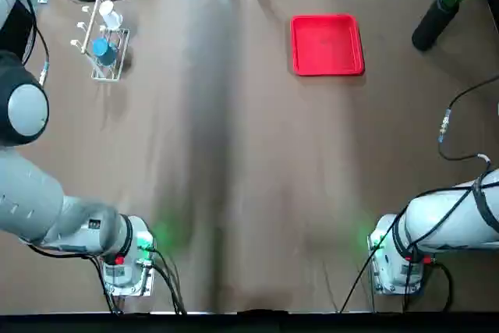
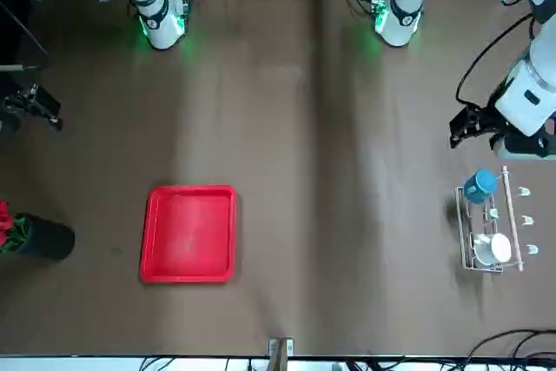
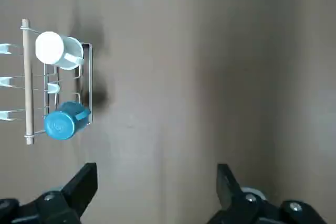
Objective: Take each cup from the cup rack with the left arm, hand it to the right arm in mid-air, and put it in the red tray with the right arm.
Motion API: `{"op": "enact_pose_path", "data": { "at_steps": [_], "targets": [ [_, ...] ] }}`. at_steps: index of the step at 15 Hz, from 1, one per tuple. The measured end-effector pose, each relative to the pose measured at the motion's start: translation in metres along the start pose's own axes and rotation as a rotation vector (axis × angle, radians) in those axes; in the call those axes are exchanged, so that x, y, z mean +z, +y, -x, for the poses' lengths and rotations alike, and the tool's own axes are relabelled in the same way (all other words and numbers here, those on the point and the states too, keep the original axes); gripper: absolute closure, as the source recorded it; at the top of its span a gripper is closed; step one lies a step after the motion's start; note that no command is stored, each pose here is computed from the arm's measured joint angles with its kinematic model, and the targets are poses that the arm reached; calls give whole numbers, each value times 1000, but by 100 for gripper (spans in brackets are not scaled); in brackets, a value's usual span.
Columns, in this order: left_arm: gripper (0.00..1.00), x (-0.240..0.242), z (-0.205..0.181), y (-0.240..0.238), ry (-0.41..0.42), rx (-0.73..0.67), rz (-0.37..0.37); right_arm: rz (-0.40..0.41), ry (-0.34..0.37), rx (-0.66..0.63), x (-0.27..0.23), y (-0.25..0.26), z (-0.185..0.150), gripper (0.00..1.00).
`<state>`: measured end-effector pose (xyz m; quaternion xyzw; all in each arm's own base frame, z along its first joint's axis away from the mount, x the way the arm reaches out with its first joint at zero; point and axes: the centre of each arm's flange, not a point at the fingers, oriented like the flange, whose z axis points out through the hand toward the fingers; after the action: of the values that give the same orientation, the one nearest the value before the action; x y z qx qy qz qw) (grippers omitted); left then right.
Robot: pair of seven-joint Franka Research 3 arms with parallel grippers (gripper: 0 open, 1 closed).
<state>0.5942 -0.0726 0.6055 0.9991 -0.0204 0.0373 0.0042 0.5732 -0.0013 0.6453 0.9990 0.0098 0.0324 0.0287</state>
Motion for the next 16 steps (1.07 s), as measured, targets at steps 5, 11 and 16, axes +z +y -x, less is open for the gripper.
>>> {"op": "enact_pose_path", "data": {
  "at_steps": [5,11,16],
  "targets": [
    [0,1,0,0,-1,0,0,-8,33,-14,-11,-9,-2,0],
    [0,2,-1,0,-2,0,0,-181,27,-16,-13,-29,-1,0],
    [0,44,-13,0,-70,13,-2,-180,24,-9,-12,-25,-1,0]
  ]
}}
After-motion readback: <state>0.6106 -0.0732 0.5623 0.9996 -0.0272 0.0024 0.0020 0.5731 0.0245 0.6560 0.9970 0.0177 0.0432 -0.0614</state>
